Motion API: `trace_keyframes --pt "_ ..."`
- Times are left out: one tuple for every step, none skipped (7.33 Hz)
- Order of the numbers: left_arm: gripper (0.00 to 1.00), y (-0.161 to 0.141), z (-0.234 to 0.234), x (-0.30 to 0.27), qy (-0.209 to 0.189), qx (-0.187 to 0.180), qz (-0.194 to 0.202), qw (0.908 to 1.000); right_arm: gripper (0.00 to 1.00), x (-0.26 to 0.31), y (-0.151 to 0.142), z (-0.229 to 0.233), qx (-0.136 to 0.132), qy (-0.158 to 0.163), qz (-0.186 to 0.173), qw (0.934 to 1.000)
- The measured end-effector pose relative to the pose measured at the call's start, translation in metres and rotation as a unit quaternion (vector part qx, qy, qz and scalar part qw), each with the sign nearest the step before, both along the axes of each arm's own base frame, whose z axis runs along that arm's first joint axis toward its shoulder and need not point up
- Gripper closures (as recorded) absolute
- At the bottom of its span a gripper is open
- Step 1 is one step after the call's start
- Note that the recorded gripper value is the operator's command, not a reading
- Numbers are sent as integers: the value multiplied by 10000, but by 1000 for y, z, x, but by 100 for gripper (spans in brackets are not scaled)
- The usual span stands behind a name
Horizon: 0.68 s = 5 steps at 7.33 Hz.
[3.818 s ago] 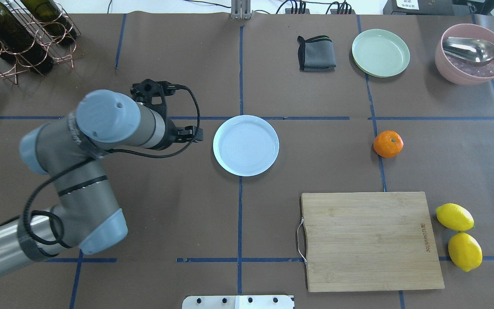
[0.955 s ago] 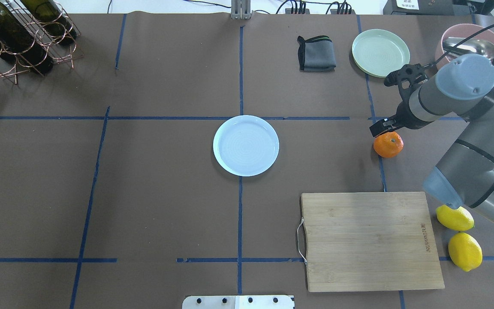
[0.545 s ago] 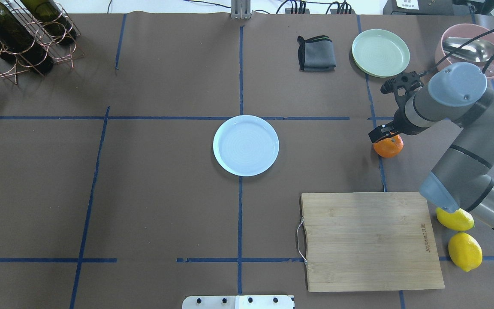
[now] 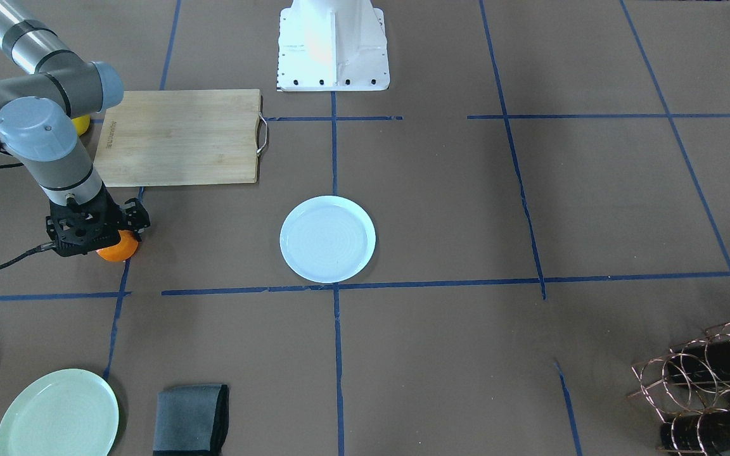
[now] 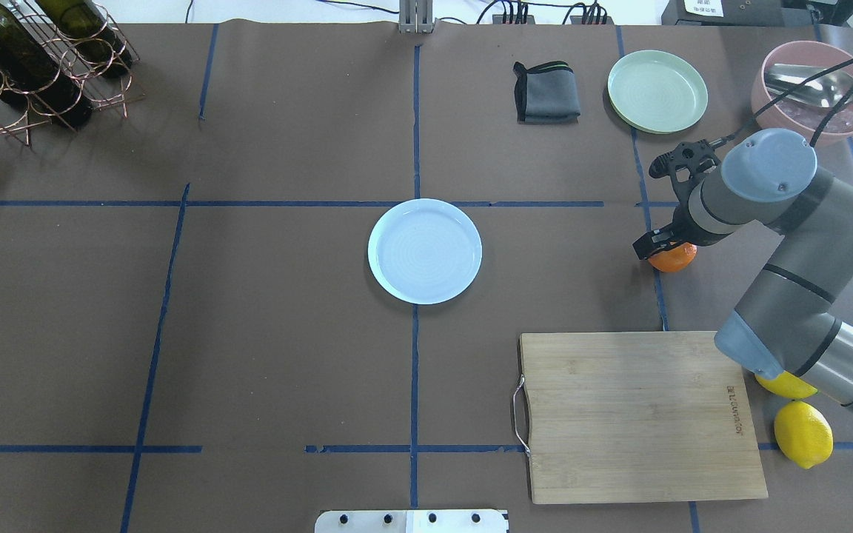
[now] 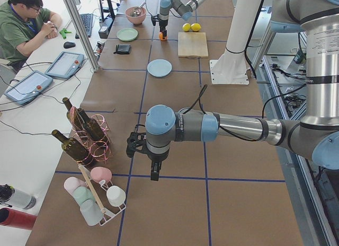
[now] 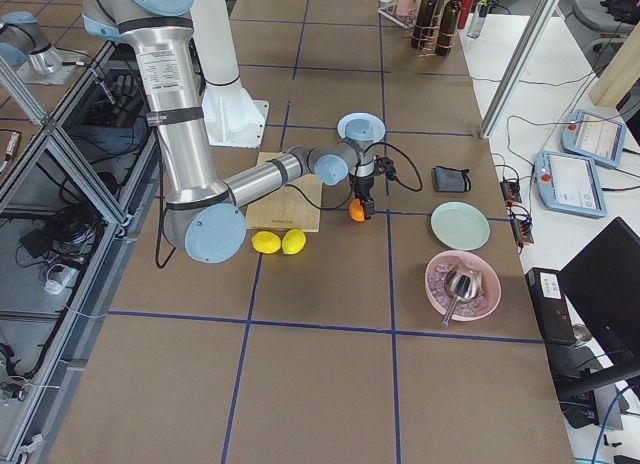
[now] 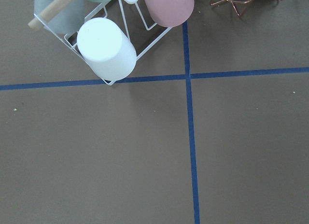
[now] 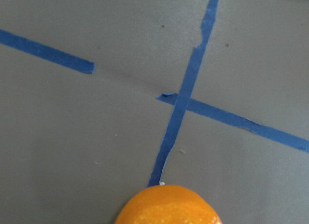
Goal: Pick orange to plate
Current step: 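Close the right gripper on the orange and lift it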
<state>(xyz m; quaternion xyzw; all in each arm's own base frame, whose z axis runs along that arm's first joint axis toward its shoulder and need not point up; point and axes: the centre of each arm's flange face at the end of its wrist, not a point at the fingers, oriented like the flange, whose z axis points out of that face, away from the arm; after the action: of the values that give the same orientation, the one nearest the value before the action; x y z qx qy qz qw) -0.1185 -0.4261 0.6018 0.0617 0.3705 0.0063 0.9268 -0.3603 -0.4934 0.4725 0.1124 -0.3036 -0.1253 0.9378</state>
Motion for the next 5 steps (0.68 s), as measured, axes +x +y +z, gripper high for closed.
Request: trace_keyframes --pt "0 0 -1 0 -3 12 -1 10000 34 -3 1 2 8 36 -18 10000" --pt "0 0 -2 0 -6 24 -4 10000 62 -6 3 4 18 56 -38 10000" --pt "0 1 -3 -1 -7 30 -7 10000 65 -7 3 1 38 50 -44 10000" --pt "0 1 -3 -1 -10 32 -7 10000 64 -9 3 -8 88 -10 -44 10000" --pt "0 1 -4 -1 -11 32 -8 10000 63 -14 1 -27 156 -138 -19 9998"
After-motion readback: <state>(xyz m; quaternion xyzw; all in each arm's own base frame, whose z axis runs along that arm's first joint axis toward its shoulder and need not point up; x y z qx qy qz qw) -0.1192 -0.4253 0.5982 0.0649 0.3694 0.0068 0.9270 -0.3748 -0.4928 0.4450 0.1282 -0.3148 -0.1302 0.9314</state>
